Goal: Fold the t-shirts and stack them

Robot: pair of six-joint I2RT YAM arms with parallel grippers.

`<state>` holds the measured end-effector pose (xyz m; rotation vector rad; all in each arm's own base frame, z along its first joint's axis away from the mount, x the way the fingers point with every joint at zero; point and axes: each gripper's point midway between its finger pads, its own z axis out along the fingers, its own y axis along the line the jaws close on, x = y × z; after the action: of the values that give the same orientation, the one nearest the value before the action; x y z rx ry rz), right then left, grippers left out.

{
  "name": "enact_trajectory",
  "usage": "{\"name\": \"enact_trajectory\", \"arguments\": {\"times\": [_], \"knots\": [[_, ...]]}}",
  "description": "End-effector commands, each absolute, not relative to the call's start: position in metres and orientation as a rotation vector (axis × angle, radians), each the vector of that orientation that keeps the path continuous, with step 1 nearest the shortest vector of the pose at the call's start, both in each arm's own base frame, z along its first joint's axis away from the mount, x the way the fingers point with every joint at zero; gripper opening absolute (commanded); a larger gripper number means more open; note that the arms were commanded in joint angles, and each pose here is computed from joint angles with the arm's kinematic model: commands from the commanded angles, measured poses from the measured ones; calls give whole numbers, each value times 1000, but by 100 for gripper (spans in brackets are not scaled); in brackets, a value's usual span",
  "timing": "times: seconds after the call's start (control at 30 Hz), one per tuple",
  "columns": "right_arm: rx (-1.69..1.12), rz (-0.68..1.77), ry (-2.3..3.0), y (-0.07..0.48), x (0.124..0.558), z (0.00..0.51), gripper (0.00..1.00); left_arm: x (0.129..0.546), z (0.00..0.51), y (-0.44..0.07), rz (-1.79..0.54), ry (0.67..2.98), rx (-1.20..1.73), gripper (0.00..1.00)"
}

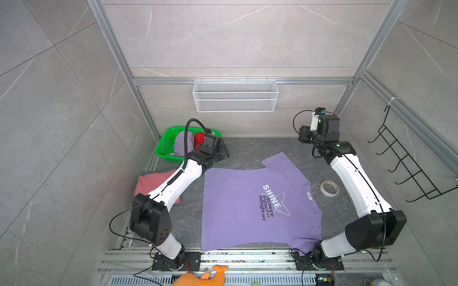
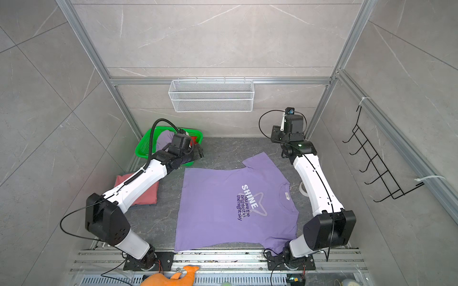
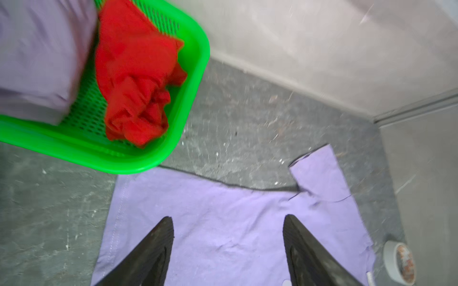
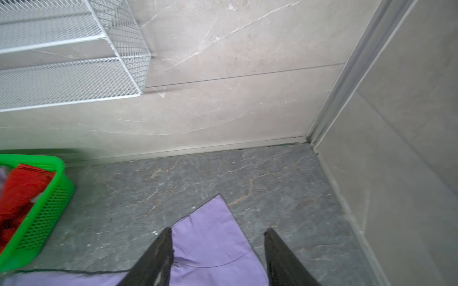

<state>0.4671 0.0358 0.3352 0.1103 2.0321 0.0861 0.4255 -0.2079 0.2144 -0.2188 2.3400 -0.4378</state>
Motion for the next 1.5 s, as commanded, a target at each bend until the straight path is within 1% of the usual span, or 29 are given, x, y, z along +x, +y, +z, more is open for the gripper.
{"name": "enact_trajectory", "arguments": {"times": [0.0, 0.23, 0.4, 0.57, 0.77, 0.9, 1.07, 1.23, 1.4, 1.47], "knots": [[166, 310, 2129, 63, 469, 288, 60, 414, 181, -220, -447, 2443, -166, 72], [298, 468, 2331, 79, 455, 183, 59, 390, 112, -232, -431, 2592, -209, 72], [403, 549, 2463, 90, 433, 119, 58, 372, 77, -237, -412, 2665, -256, 72], [493, 519, 2563, 86, 410, 72, 58, 357, 51, -231, -346, 2704, -323, 72], [561, 442, 2640, 78, 402, 37, 58, 354, 29, -228, -310, 2729, -378, 72], [580, 402, 2670, 75, 411, 21, 58, 361, 20, -234, -305, 2743, -374, 72], [610, 346, 2687, 69, 432, 6, 58, 379, 9, -244, -270, 2768, -346, 73], [659, 317, 2675, 52, 464, 0, 58, 412, 1, -259, -320, 2773, -348, 73], [671, 309, 2670, 39, 501, -5, 57, 447, -2, -260, -326, 2754, -366, 73], [702, 343, 2661, 35, 514, -7, 57, 461, -4, -259, -344, 2747, -374, 73]]}}
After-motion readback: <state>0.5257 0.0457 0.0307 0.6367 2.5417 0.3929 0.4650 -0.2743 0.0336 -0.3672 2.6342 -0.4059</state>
